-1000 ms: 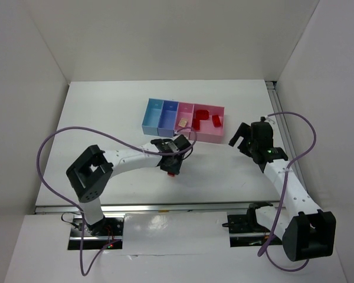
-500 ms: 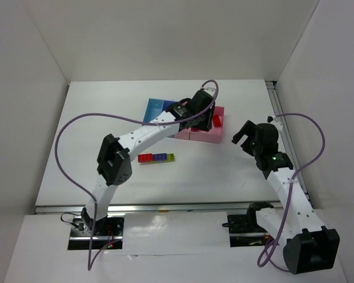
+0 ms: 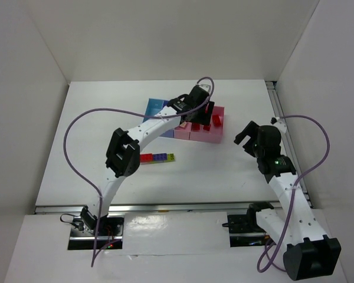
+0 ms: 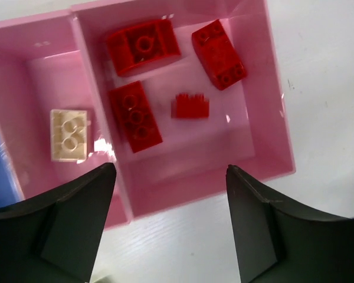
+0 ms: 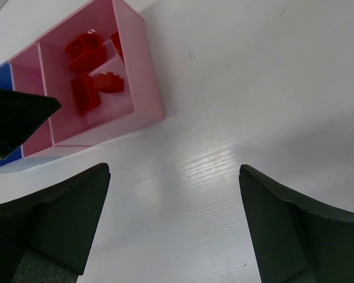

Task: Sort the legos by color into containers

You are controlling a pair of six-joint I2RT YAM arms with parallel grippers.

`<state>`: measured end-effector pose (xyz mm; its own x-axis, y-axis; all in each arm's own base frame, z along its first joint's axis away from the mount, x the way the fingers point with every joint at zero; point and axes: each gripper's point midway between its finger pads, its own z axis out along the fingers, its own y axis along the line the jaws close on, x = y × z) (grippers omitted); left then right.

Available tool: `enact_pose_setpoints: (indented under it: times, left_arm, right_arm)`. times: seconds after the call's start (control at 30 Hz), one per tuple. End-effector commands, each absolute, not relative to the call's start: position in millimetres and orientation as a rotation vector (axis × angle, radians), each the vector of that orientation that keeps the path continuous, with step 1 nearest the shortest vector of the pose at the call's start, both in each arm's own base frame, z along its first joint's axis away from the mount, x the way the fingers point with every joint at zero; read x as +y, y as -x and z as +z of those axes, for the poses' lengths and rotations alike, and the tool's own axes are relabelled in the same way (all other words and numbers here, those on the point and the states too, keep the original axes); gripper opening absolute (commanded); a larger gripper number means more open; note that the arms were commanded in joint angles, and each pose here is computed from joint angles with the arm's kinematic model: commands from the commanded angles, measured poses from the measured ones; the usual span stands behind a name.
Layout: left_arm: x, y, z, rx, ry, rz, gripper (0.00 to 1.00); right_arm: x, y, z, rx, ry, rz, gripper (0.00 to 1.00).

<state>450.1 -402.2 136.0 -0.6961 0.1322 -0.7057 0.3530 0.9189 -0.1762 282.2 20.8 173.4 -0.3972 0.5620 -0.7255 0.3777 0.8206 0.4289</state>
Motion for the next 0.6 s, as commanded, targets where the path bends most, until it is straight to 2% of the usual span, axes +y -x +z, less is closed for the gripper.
enact_pose_setpoints:
  times: [0.0,0.07,0.17,0.2,0.23,0.37,0.43,0.5,0.53,0.57]
  left_arm:
    - [-394.4,-438.8,208.2,2.201,-0.342,-0.445,0.84]
    - [-377.6,-426.8,229.3,2.187,-0.307,-0.435,0.81]
    - [-337.7,-403.7,202.5,2.264,-0.251,-0.306,0.73]
    - [-324.4,-393.1,225.6,2.218,-0.229,-0.323,0.73]
    - [-304.0,-380.5,193.8,2.281,-0.222,-0.263,0.73]
    - [-248.8,-346.3,157.6,2.378,-0.218,-0.164,0.76]
    - [-226.0,-328.6,134.4,2.413,-0.348,-0.087,0.78]
    - [-225.7,-316.4,132.3,2.414,-0.439,-0.105,0.83]
    - [-224.4,-310.5,129.5,2.428,-0.48,-0.087,0.89]
    - [-210.6,-302.8,121.6,2.465,-0.509,0.016,0.92]
  right_arm:
    - [28.1,-283.7,170.3,2.051,-0.681,0.275,0.97]
    - [33.2,-287.3,172.1,2.054,-0.637,0.298,0.97]
    - [45.1,-290.9,175.1,2.065,-0.562,0.36,0.97]
    - [50.5,-294.7,178.0,2.059,-0.53,0.391,0.97]
    - [61.8,-294.3,181.1,2.065,-0.478,0.445,0.97]
    - [94.4,-294.9,172.5,2.116,-0.374,0.503,0.97]
    - [106.7,-295.1,167.1,2.141,-0.355,0.486,0.97]
    - [115.8,-290.6,159.4,2.167,-0.34,0.494,0.97]
    - [115.7,-294.2,160.0,2.157,-0.354,0.494,0.97]
    - [116.2,-295.7,161.7,2.148,-0.353,0.497,0.97]
